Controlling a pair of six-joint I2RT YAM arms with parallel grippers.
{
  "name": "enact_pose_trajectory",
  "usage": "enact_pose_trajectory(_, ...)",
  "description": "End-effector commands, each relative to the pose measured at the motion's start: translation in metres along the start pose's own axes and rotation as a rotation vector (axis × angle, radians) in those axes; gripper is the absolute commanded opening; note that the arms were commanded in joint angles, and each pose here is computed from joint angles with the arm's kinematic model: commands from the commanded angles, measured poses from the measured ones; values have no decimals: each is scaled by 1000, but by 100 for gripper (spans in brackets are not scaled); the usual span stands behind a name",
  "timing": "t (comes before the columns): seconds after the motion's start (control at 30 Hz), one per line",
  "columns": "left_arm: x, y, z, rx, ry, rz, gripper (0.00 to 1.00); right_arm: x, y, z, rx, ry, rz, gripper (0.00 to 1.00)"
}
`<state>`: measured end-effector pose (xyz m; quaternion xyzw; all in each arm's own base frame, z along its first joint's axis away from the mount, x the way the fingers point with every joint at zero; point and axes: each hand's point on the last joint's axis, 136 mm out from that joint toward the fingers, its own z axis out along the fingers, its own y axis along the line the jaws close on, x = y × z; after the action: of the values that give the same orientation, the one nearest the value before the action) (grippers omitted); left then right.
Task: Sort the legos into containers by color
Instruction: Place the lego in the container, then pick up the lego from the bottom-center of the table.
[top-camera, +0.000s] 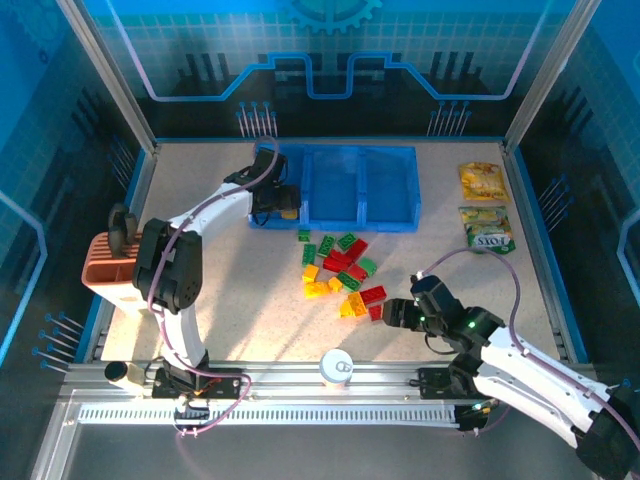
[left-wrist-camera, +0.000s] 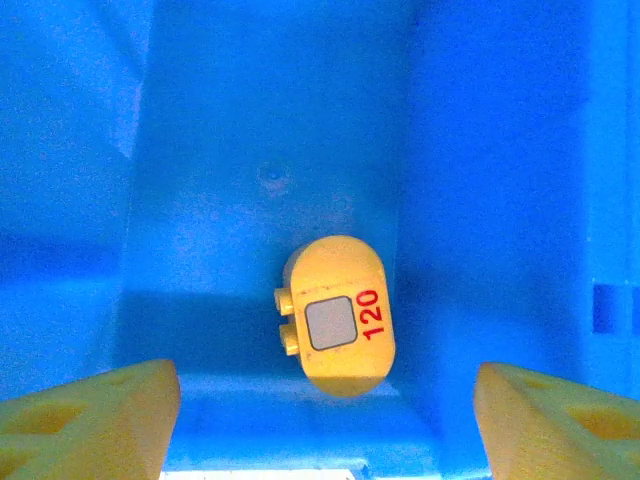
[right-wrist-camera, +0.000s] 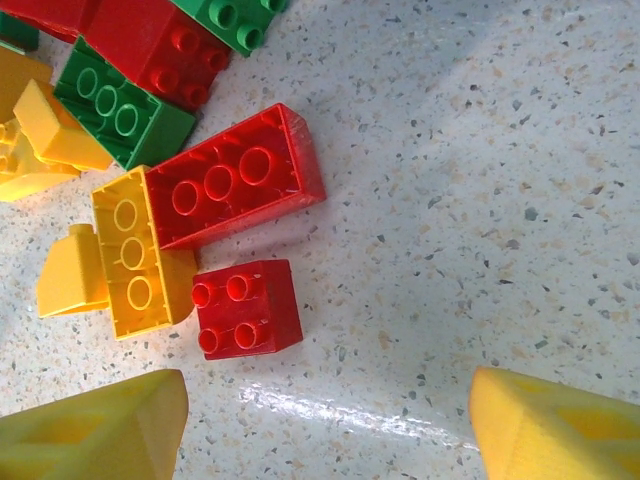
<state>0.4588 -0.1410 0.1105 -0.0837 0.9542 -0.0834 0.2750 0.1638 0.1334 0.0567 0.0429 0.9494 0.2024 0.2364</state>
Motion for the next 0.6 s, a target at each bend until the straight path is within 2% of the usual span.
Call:
enact_pose_trajectory(0.0, -5, -5, -36, 61, -36, -30, 78, -3, 8, -4, -10, 1, -20, 76)
enact_pose_trajectory(0.23, 11, 0, -91, 127, -138, -68, 77, -4, 13, -1, -14, 15, -47, 76)
enact_pose_trajectory(0.4, 52, 8, -111, 123, -148, -53, 77, -8, 36, -1, -31, 29, -132, 74)
enact_pose_trajectory(0.57, 100, 28, -112, 123, -113, -110, 77, -9, 67, 2, -22, 58, -263, 74)
